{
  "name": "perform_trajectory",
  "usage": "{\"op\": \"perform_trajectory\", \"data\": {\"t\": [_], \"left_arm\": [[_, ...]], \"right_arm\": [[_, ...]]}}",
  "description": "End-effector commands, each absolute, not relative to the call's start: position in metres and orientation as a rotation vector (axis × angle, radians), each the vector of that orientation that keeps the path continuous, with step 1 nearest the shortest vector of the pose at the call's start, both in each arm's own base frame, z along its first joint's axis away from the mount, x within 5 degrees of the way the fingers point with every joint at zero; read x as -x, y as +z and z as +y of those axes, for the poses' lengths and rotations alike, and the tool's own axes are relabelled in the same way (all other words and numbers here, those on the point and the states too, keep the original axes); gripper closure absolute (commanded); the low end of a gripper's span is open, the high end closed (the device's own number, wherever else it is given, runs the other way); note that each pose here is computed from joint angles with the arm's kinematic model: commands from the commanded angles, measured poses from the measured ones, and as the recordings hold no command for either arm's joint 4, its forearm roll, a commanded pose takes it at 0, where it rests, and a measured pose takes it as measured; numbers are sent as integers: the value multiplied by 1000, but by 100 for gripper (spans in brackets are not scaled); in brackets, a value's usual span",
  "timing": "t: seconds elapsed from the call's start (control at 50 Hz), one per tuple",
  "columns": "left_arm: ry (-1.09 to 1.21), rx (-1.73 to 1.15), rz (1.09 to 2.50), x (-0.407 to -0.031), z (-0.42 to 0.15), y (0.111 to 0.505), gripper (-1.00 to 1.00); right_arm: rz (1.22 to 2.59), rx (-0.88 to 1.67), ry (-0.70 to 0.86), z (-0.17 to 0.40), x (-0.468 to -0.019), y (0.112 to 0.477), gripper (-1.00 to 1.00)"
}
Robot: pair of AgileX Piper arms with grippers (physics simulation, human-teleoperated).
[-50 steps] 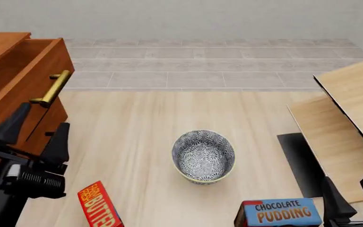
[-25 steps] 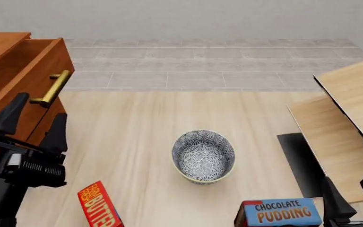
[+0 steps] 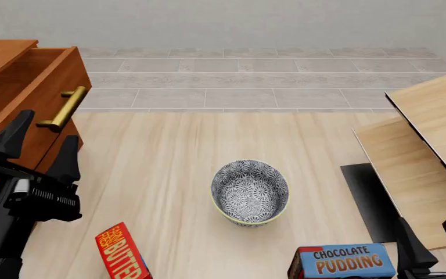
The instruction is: Close the top drawer of the cabinet.
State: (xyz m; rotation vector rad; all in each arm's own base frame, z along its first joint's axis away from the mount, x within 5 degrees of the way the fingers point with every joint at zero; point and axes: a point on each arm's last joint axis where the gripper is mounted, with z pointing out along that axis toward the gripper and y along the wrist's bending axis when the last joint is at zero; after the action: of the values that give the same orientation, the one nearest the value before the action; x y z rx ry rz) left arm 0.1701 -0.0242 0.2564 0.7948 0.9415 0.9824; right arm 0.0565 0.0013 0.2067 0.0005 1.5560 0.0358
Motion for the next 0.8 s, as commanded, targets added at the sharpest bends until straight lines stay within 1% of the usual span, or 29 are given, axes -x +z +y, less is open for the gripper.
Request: {"op": "perform_trajectory", "data": {"t": [0.02,0.8], "left_arm": [[1003,-790,967,-177,-20,256,-100],[1037,-767,1000,-180,-11,255,-100]], "right_arm": [[1557,0,35,1,-57,207,-100],[1553,5,36,1,-57,207,-100]]}}
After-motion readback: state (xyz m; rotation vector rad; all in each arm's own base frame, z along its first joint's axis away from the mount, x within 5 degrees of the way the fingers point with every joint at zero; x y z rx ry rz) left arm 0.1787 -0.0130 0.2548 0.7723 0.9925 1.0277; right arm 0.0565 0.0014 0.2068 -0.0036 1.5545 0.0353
